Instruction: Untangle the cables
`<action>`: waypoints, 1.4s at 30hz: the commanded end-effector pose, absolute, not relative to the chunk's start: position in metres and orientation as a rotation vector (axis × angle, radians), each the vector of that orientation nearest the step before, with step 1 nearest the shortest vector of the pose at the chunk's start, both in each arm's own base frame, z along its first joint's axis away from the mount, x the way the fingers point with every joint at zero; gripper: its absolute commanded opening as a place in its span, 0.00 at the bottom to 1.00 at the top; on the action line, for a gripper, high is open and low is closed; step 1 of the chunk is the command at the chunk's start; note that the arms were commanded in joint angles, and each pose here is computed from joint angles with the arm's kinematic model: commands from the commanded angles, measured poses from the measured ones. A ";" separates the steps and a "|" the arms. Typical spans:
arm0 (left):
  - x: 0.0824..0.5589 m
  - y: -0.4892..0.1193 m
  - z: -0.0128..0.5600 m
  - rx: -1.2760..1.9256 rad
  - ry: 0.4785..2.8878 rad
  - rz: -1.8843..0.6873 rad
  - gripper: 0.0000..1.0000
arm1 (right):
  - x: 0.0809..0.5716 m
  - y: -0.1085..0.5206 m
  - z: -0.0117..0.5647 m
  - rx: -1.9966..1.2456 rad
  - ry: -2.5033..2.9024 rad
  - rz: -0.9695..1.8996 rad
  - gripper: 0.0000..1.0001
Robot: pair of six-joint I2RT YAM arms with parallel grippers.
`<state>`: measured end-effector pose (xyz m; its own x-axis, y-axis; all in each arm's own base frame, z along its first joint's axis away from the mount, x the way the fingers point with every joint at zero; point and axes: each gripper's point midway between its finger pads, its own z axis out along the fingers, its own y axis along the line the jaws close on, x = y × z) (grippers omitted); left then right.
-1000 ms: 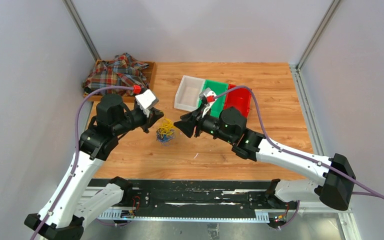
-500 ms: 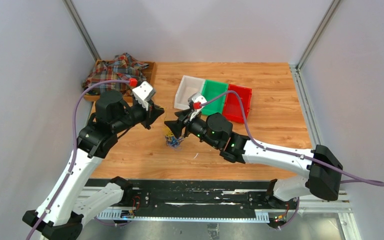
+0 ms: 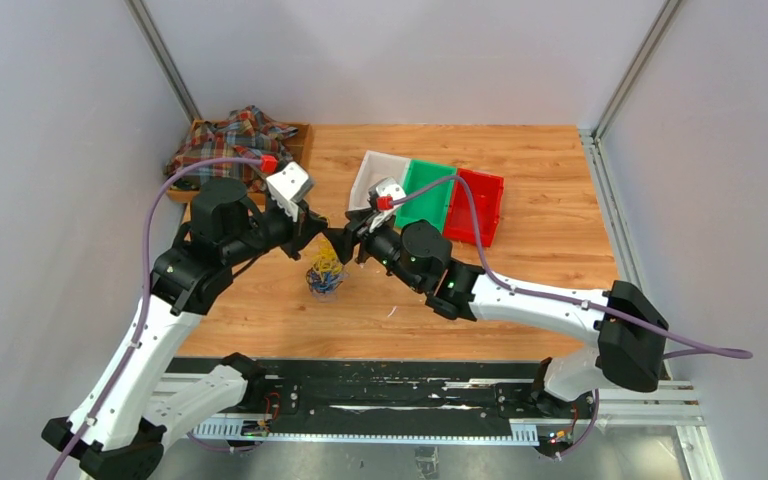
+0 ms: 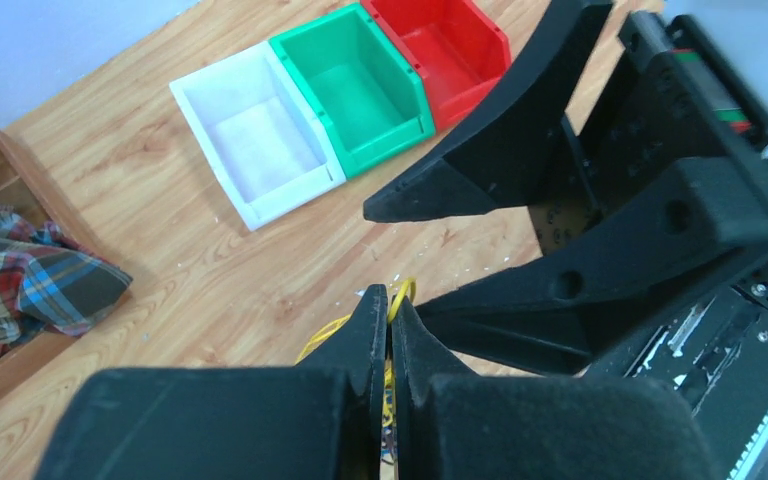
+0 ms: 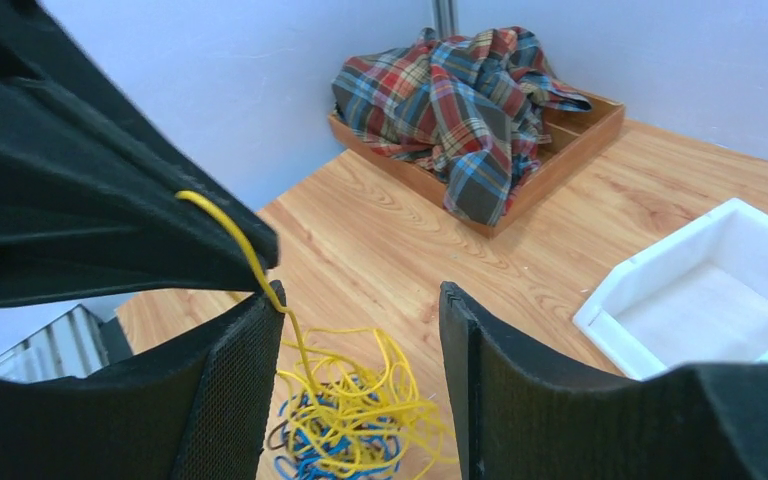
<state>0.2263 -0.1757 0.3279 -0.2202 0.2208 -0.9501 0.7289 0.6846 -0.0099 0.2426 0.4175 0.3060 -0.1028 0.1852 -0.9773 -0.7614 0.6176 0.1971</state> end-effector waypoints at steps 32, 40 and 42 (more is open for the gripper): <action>0.177 -0.223 0.438 0.908 1.568 -0.965 0.00 | 0.276 0.396 0.207 -0.341 1.581 0.616 0.56; 0.186 -0.218 0.477 0.907 1.460 -0.868 0.00 | 0.271 0.378 0.155 -0.339 1.678 0.559 0.54; 0.188 -0.214 0.490 0.905 1.417 -0.818 0.00 | 0.269 0.374 0.142 -0.343 1.702 0.548 0.54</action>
<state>0.1887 -0.2190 0.4579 -0.1228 0.0759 -0.9895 0.8980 0.4329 -0.0782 0.2710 0.3802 0.1543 -0.1816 0.0401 -0.9825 -0.5467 0.8264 0.1348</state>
